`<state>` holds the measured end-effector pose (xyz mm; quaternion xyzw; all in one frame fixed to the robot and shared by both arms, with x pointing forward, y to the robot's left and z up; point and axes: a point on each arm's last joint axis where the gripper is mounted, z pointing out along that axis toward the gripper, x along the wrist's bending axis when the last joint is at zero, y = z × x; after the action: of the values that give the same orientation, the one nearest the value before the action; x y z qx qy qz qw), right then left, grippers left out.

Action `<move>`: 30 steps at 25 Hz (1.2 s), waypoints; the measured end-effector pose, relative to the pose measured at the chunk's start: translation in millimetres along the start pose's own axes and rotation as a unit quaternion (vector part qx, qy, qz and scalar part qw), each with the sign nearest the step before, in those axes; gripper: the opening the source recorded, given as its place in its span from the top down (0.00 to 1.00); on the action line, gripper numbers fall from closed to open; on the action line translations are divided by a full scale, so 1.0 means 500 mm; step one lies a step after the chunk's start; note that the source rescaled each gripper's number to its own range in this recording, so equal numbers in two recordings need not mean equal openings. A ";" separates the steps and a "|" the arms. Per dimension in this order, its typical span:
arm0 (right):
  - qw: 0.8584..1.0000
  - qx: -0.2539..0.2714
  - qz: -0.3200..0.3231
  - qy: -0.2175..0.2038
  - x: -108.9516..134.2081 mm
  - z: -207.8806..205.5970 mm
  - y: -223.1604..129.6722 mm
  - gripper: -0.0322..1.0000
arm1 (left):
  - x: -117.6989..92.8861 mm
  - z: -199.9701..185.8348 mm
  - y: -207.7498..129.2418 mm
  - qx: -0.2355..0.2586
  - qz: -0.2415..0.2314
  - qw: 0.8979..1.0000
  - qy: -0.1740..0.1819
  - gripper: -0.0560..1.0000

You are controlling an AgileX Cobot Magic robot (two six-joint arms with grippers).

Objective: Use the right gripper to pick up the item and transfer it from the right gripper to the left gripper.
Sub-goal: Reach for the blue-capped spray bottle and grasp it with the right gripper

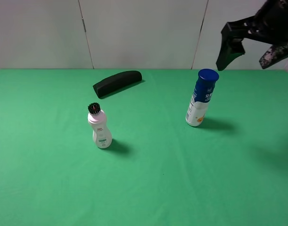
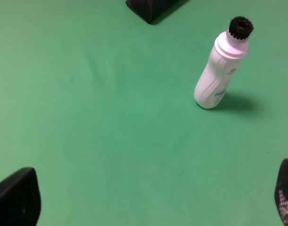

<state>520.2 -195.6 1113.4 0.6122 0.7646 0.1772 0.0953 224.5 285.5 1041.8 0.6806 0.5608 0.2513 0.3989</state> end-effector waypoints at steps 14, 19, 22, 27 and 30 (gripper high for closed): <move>0.999 0.047 0.023 -0.006 0.014 0.135 0.088 0.00 | 0.000 0.000 0.000 0.000 0.000 1.000 -0.001 0.00; 0.998 0.059 0.029 -0.008 0.014 0.174 0.092 0.00 | 0.000 0.000 0.000 0.000 0.000 1.000 -0.001 0.00; 0.997 0.067 0.029 -0.009 0.013 0.189 0.092 0.00 | 0.000 0.000 0.000 0.000 0.000 1.000 -0.001 0.00; 0.996 0.077 0.035 -0.010 0.013 0.221 0.094 0.00 | 0.000 0.000 0.000 0.000 0.000 1.000 -0.001 0.00; 0.996 0.081 0.036 -0.011 0.013 0.231 0.094 0.00 | 0.000 0.000 0.000 0.000 0.000 1.000 -0.001 0.00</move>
<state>602.8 -162.6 1025.9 0.6469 0.7529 0.1112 0.0471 224.5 285.4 1041.9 0.6806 0.5607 0.2507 0.3994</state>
